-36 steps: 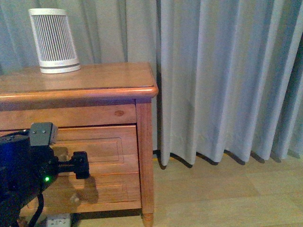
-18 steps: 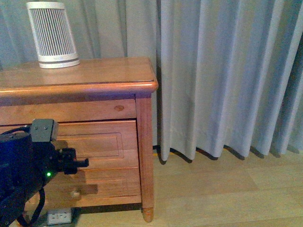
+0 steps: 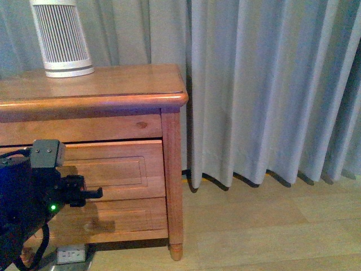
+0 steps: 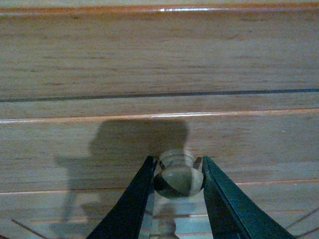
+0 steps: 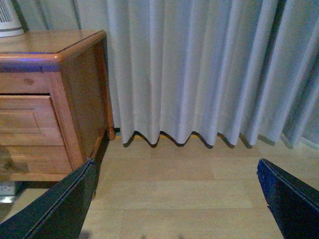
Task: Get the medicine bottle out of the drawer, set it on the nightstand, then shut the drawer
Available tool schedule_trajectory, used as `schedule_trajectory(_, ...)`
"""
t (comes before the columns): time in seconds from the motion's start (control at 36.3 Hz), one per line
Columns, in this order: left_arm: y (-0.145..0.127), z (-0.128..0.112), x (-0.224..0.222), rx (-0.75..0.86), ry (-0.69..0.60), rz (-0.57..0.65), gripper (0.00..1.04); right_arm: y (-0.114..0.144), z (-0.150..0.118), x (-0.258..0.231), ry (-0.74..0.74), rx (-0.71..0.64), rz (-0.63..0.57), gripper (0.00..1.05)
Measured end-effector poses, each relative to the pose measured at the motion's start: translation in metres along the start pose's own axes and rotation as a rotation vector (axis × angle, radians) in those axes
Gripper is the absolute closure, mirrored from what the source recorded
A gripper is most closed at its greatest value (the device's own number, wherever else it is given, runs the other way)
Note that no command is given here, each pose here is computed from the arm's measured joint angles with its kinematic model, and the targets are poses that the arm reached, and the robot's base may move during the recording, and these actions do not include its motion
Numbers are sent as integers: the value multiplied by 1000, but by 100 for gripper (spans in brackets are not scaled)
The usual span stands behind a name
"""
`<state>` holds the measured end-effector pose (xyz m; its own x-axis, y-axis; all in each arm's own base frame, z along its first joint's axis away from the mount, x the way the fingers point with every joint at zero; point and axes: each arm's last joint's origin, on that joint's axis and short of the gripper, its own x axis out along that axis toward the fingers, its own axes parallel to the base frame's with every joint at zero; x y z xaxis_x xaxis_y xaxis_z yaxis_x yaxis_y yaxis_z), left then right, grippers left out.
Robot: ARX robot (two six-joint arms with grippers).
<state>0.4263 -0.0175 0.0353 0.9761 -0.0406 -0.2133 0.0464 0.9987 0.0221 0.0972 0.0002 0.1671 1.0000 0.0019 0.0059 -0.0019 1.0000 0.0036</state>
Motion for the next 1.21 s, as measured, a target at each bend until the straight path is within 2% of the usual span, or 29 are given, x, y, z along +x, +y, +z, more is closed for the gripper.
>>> schedule_trajectory(0.19,-3,-6,-39,34,51,-9,80,0,0,0,0,0,0,7)
schedule_trajectory(0.47,-4,-8,-114,69,226,-39,80,0,0,0,0,0,0,7)
schedule_trajectory(0.88,-13,-4,-147,92,343,-40,80,0,0,0,0,0,0,7)
schedule_trajectory(1.13,-16,0,-159,101,372,-74,45,0,0,0,0,0,0,7)
schedule_trajectory(1.21,-15,11,-165,100,349,-70,28,0,0,0,0,0,0,7)
